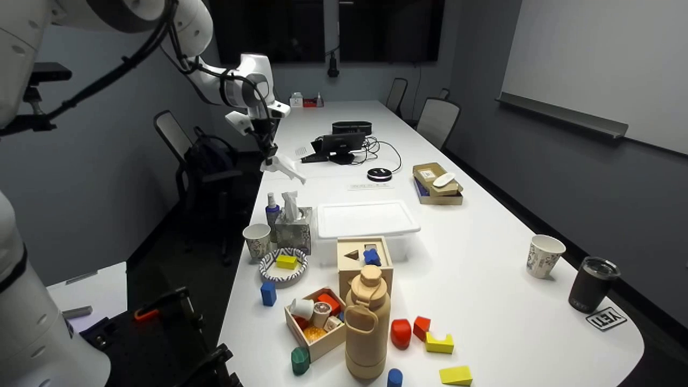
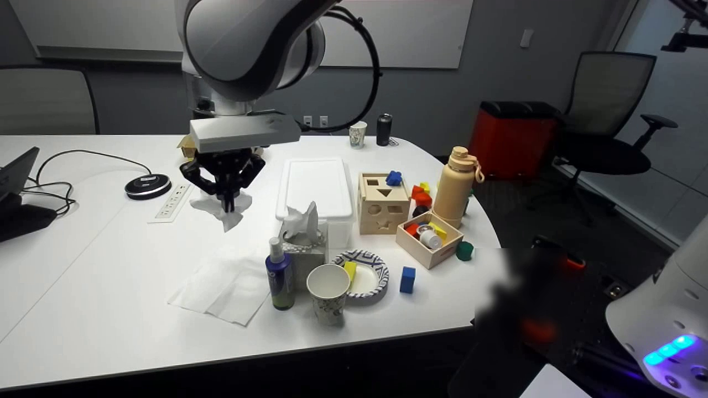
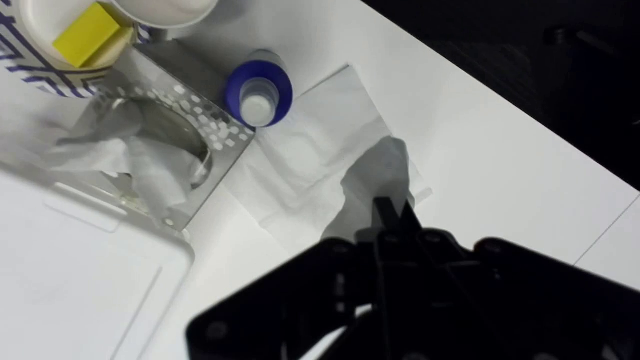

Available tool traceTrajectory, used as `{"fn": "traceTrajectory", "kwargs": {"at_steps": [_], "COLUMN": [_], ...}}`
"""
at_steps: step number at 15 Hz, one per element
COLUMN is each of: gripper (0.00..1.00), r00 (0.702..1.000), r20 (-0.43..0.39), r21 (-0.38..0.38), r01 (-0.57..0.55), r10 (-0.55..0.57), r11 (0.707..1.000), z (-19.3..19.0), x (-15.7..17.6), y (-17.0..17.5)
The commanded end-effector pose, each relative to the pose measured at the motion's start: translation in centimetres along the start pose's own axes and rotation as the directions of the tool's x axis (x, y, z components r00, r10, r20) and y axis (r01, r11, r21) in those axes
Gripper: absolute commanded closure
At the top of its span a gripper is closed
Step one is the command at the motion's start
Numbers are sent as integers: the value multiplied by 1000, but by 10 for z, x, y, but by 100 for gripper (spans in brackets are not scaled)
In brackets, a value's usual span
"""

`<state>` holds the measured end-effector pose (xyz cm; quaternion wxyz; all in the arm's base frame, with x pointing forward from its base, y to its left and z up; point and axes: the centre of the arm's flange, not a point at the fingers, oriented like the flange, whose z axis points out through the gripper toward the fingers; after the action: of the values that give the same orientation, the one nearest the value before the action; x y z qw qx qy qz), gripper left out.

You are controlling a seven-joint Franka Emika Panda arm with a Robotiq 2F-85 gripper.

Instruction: Use the tissue to wipe the bowl

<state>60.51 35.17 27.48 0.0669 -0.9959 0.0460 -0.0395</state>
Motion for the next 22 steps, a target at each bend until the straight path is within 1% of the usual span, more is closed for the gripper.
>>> {"fn": "traceTrajectory", "kwargs": {"at_steps": [1, 6, 12, 13, 14, 15, 19, 20, 22], "gripper": [100, 100, 100, 74, 72, 68, 37, 30, 15], "r00": [999, 999, 1000, 999, 999, 999, 1000, 999, 995], "r20": [-35, -8, 31, 34, 33, 31, 12, 18, 58], "r21": [14, 30, 76, 86, 92, 96, 101, 91, 56], "r01": [42, 42, 2, -10, -12, -14, -30, -42, -81], "r10": [-41, -42, -5, 7, 9, 11, 28, 41, 78], "r11": [999, 999, 997, 996, 996, 995, 994, 995, 995], "z": [23, 56, 78, 79, 77, 75, 63, 60, 53], "x": [28, 33, 36, 36, 36, 36, 35, 35, 34], "y": [-29, -40, -35, -35, -35, -36, -34, -33, -28]}}
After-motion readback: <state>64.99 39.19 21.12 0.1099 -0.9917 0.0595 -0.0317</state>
